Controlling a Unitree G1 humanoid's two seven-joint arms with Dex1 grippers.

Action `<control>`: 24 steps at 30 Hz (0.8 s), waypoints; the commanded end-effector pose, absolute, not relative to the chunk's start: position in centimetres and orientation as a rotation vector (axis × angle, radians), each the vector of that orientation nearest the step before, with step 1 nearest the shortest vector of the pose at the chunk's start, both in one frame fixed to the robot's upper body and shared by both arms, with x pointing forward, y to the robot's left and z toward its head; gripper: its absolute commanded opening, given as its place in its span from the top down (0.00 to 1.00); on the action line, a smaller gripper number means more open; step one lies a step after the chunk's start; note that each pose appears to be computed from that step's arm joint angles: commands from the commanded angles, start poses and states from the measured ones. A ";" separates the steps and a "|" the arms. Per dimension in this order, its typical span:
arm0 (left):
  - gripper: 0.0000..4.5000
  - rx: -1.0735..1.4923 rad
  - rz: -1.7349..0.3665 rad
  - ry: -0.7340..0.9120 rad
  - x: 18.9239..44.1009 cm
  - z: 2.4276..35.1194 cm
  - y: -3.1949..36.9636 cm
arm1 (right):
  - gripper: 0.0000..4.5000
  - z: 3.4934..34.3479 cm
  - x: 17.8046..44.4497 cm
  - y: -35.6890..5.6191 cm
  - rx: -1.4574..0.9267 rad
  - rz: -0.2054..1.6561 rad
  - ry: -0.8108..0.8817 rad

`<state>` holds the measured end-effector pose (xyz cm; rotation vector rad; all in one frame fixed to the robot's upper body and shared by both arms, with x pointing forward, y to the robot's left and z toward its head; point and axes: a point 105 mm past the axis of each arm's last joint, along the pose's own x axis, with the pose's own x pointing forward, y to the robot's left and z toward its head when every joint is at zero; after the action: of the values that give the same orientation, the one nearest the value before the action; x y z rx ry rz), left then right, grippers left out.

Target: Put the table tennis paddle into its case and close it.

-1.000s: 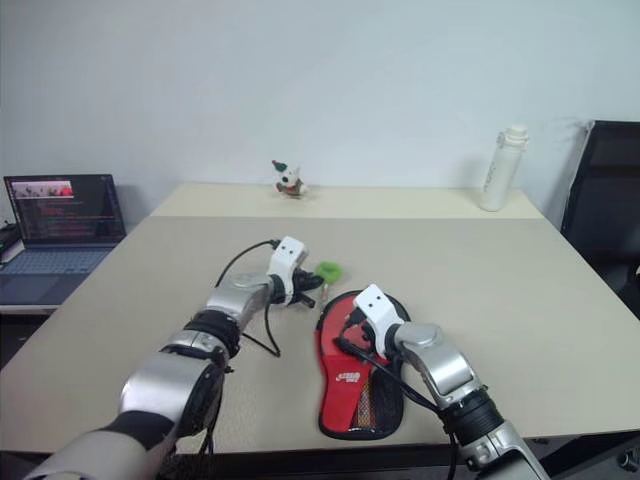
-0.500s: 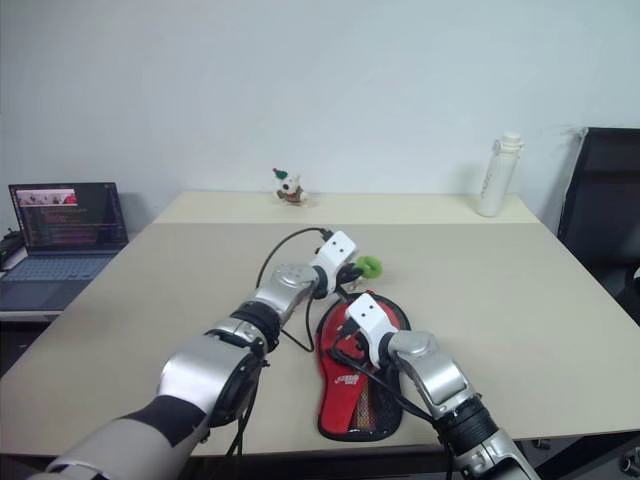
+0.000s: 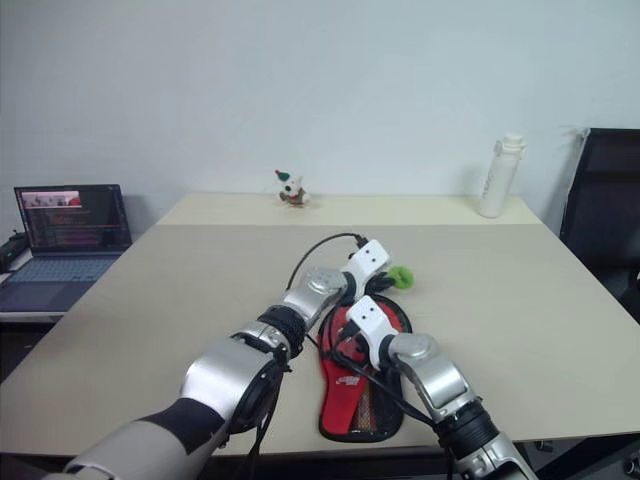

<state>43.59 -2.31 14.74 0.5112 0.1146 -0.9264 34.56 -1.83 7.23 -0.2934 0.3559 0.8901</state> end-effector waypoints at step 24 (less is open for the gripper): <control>0.38 0.370 -1.038 0.018 43.8 18.8 2.3 | 0.00 0.7 32.5 -3.7 -0.291 0.868 0.659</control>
<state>43.38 1.69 16.56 0.3644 0.1105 -1.0629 34.49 -1.00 7.43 -0.2945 0.3537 0.9169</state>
